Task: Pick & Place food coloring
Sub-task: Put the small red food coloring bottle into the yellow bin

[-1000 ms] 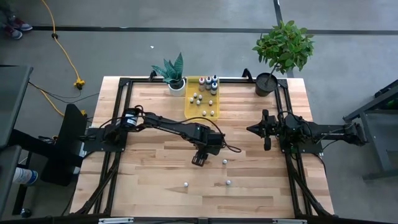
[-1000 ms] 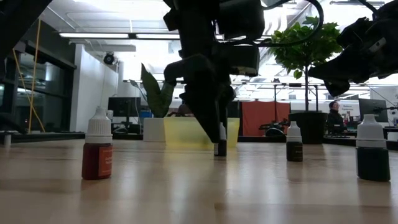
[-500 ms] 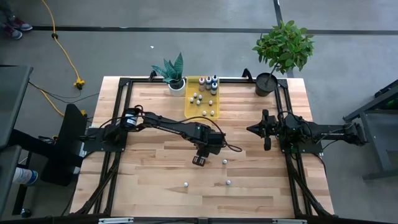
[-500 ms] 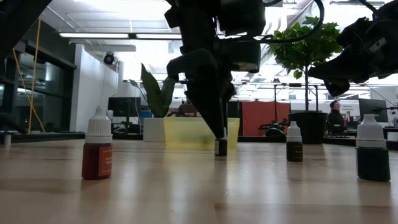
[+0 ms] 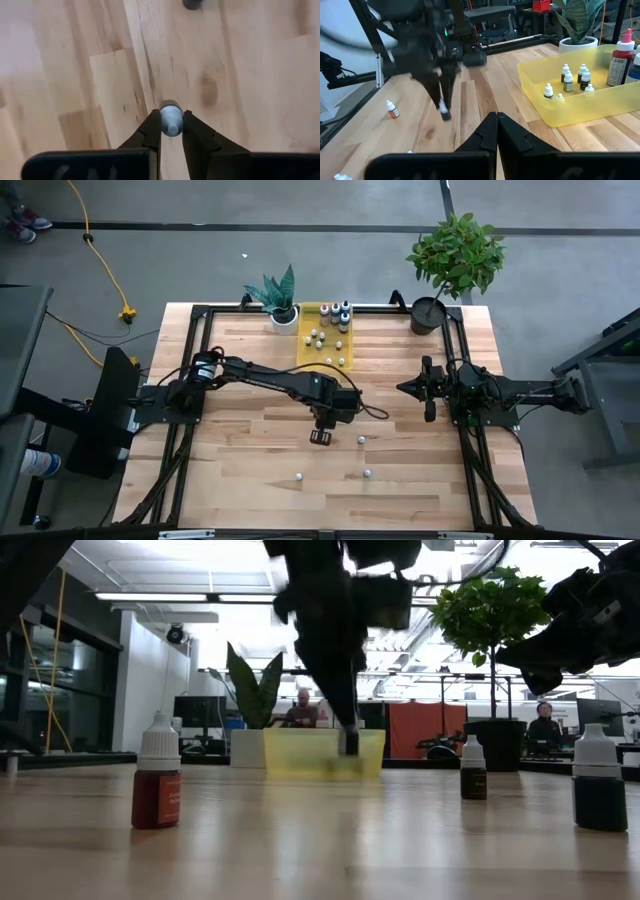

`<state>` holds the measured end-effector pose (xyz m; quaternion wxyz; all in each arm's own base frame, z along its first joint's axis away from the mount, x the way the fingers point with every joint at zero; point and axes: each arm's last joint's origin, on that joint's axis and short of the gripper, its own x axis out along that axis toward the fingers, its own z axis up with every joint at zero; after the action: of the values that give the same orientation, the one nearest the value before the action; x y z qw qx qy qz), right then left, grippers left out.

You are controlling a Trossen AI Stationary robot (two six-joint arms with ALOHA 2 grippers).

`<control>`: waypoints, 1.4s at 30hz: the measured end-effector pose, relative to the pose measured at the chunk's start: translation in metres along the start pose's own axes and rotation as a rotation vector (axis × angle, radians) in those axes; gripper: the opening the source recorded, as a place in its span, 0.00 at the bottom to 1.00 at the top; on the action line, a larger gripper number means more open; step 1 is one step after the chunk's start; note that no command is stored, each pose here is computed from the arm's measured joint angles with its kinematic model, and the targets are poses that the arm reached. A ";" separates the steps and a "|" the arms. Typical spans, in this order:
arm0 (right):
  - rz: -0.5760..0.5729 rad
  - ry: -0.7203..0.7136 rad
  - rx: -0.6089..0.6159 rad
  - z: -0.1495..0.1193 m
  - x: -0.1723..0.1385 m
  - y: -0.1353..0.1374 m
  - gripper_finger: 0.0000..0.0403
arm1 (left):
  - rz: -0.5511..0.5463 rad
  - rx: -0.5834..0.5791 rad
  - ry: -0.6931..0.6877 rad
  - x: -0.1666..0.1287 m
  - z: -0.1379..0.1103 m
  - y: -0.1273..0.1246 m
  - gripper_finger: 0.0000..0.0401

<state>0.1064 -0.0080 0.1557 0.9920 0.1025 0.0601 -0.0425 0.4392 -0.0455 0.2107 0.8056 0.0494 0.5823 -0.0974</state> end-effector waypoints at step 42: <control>0.000 0.000 0.000 0.000 0.000 0.000 0.00 | 0.353 -1.174 -0.018 -0.155 -0.041 0.098 0.07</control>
<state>0.1064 -0.0080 0.1558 0.9920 0.1023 0.0599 -0.0426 0.3755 0.0736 0.3416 0.7071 -0.3077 0.5150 0.3743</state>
